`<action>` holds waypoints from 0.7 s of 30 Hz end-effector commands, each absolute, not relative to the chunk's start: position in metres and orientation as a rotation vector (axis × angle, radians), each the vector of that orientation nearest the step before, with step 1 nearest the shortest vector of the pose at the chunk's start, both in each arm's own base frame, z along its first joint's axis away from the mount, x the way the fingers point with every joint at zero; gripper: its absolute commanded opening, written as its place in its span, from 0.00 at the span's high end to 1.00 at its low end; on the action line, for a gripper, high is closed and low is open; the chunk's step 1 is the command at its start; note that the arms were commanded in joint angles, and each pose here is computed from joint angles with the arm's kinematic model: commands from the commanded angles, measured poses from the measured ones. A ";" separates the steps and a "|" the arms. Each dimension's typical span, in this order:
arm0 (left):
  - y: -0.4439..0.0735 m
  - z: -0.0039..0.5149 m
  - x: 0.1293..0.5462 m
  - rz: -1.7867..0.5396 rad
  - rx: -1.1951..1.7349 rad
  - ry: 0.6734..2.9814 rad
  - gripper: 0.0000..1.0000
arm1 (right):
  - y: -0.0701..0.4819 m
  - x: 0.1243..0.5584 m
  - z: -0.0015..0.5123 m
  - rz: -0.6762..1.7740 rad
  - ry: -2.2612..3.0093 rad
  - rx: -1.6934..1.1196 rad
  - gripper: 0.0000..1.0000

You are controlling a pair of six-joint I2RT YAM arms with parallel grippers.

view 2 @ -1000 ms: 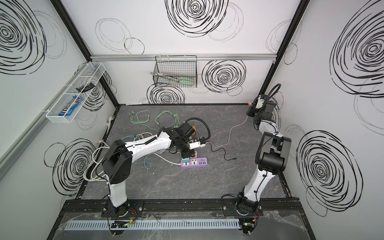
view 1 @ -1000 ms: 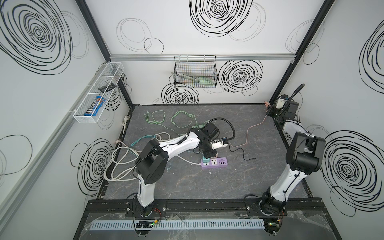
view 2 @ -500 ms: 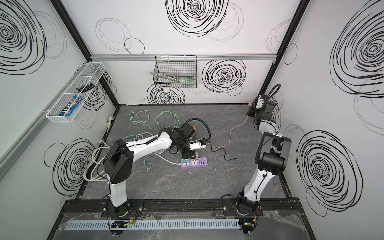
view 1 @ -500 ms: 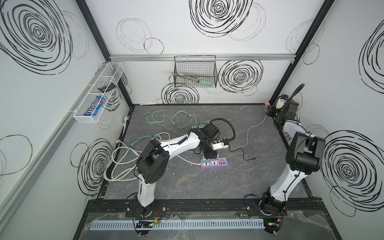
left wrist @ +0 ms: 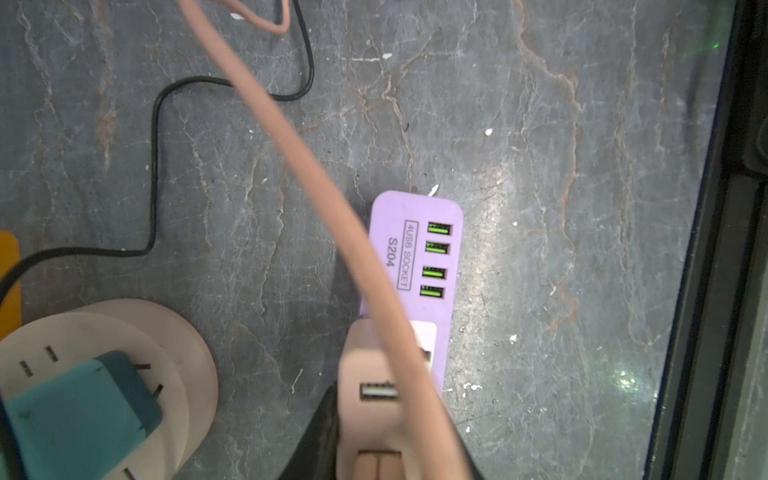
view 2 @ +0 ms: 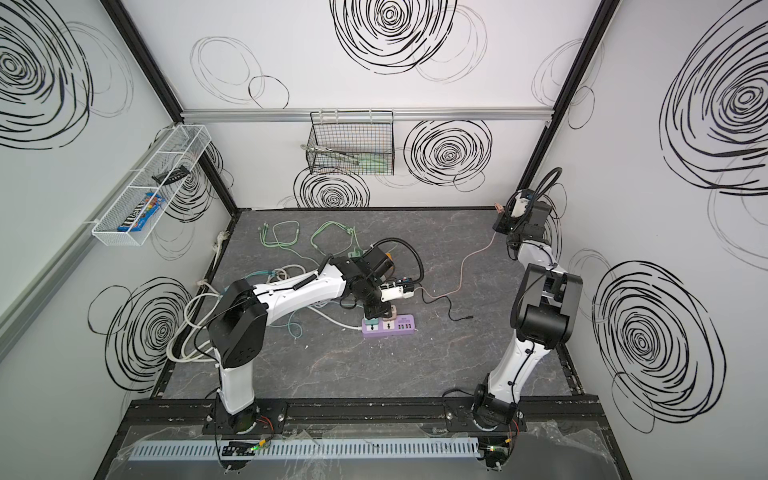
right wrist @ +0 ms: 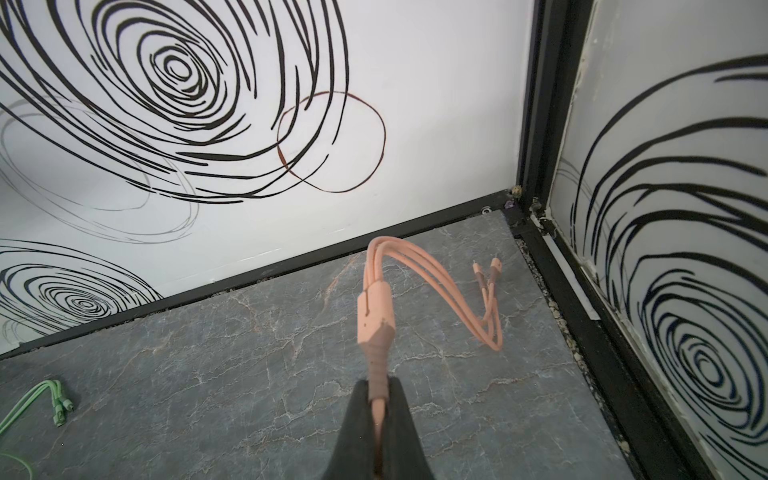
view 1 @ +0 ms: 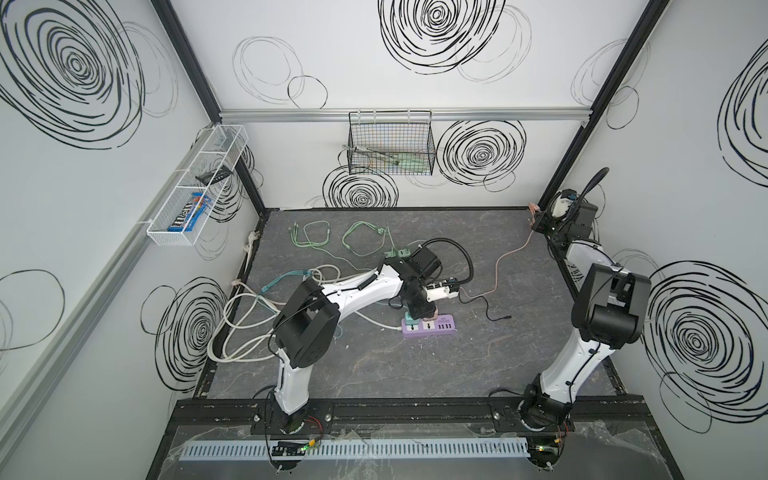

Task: Insert the plug
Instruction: 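Lower the pink charger into the purple strip's socket with the left gripper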

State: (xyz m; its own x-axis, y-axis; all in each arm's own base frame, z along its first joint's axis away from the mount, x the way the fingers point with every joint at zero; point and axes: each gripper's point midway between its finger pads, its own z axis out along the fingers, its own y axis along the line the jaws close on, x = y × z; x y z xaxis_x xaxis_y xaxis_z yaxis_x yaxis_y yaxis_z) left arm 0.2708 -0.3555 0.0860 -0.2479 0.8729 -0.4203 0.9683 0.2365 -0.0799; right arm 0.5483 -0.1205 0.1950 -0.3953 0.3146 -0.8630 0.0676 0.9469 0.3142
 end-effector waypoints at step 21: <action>-0.316 0.001 0.244 -0.437 1.719 2.370 1.00 | -0.113 0.546 0.208 0.277 1.965 0.243 1.00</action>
State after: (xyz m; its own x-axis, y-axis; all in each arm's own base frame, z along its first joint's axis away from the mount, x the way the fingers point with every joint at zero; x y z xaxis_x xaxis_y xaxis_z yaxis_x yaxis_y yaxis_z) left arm 0.2654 -0.3436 0.0681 -0.2534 0.8454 -0.4702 0.9649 0.2554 -0.0608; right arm 0.5471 -0.1192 0.1920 -0.4078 0.3143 -0.8573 0.0693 0.9468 0.3142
